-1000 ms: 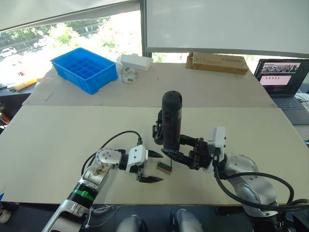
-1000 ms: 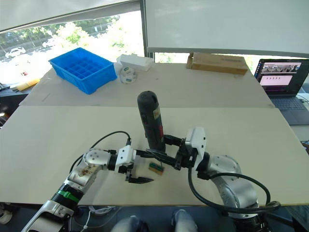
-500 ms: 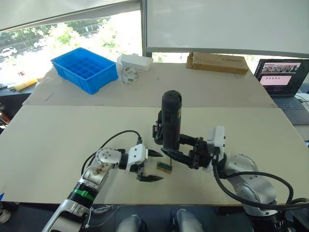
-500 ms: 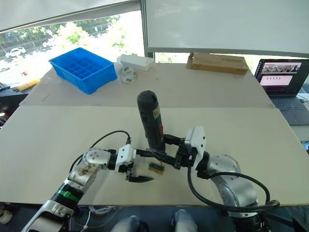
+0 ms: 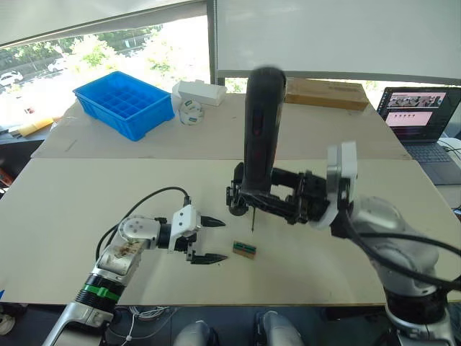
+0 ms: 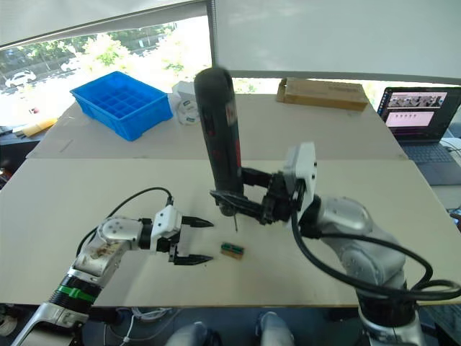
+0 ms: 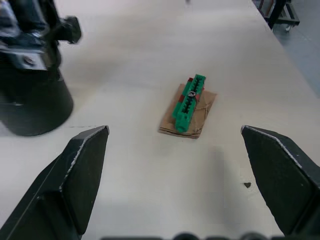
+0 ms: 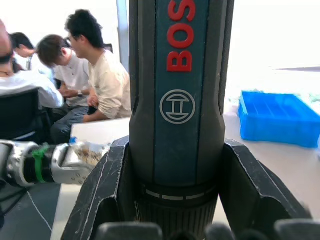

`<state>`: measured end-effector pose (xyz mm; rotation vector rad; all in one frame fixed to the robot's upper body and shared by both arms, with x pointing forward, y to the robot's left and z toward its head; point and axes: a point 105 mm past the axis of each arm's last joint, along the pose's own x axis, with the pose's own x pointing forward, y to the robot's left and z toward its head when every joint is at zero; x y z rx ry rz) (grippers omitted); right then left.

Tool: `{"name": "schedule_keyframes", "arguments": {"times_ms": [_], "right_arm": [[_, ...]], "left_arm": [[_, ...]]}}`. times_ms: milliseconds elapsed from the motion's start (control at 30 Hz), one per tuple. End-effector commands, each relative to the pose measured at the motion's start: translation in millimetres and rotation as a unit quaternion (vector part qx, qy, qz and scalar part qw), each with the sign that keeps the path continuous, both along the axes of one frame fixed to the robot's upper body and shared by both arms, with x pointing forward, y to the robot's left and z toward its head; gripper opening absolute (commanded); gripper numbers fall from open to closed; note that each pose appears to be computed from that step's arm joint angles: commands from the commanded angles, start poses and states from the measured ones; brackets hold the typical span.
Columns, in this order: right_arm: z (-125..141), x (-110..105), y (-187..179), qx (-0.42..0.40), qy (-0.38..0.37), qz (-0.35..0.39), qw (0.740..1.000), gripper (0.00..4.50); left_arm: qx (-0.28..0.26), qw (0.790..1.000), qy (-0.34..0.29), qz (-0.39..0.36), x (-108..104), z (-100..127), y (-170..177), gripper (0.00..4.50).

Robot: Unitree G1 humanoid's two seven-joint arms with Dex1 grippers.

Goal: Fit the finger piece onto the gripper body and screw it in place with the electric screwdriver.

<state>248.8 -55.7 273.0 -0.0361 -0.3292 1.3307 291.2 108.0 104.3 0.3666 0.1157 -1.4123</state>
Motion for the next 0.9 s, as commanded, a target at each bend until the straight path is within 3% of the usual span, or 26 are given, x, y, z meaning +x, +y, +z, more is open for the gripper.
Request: {"name": "schedule_keyframes", "arguments": {"times_ms": [33,333,533,900], "right_arm": [[26,-1,3,0.011,-0.009,0.028,1.000,1.92],[75,40,32,0.021,0.006,0.055,0.998,1.92],[65,70,41,-0.009,-0.002,0.026,1.000,1.92],[42,82,42,-0.031,-0.017,0.005,0.999,1.92]], "left_arm": [[-0.017,1.000,-0.016,0.015,9,17,4,4.50],[-0.018,0.998,-0.033,0.053,45,26,7,4.50],[-0.013,0.998,-0.025,0.054,57,24,-1,4.50],[-0.008,0.998,-0.030,0.062,79,23,-10,4.50]]}}
